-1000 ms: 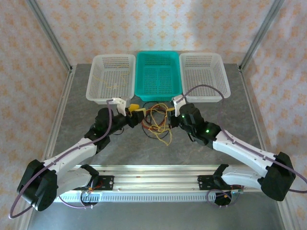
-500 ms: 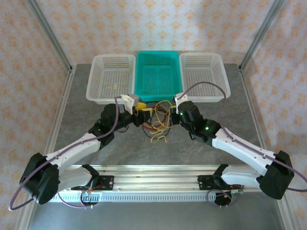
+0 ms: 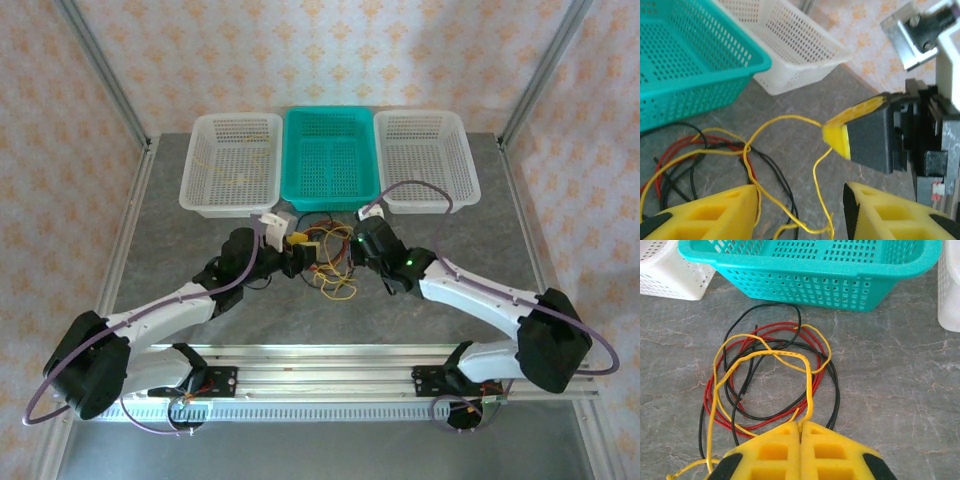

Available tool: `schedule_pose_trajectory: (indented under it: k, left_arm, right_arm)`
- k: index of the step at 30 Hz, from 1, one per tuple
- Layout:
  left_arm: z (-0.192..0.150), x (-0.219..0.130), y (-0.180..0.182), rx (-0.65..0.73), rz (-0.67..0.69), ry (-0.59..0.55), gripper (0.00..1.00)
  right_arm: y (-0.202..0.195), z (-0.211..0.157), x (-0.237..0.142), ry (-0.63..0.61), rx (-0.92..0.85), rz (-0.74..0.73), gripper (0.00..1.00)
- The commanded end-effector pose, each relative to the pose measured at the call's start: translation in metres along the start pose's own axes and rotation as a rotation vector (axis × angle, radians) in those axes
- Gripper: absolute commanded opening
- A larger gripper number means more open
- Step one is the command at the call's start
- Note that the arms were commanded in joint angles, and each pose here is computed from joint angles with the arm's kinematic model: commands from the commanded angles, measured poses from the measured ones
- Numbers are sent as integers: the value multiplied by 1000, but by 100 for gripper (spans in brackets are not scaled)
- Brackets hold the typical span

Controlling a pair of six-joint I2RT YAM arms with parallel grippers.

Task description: Untangle the cables

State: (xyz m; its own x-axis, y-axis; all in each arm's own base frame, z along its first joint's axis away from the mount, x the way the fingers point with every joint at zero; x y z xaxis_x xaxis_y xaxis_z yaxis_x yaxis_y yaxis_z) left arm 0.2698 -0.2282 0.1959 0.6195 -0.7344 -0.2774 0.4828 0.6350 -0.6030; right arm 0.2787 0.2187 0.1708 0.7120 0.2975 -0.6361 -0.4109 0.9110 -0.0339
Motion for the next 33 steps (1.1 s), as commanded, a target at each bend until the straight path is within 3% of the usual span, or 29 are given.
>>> schedule_pose_trajectory:
  k: [1,5,14,26,33]
  left_arm:
    - [0,-3,1,-23,5,-48,50]
    - [-7,-4,7,-50,16,-57,50]
    - [-16,-8,18,-75,36,-88,52]
    - [-38,-1,26,-101,-6,-78,52]
    - [-49,2,18,-88,-102,-57,62]
  right_arm:
    - [-3,-3,3,-7,40,-14,0]
    - [-6,-7,6,-3,47,-30,0]
    - [-30,16,-22,-123,139,-142,0]
    - [-55,16,-32,-167,279,-133,0]
    - [-68,16,-39,-167,289,-152,0]
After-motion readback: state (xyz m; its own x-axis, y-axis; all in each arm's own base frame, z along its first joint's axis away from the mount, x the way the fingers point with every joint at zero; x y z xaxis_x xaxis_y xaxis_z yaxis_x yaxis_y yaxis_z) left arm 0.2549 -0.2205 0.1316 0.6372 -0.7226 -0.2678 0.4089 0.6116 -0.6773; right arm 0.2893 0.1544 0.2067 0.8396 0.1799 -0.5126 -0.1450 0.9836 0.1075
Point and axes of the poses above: each hand's point on the last joint's axis, 136 mm out from that joint toward the fingers, its own x axis out along the fingers, its own y axis along the line the jaws close on, z = x × y, the point moved 3 cm from there along -x, back along the fingers, and after that the axes turned 14 degrees about -x, right-handed, at the moved point
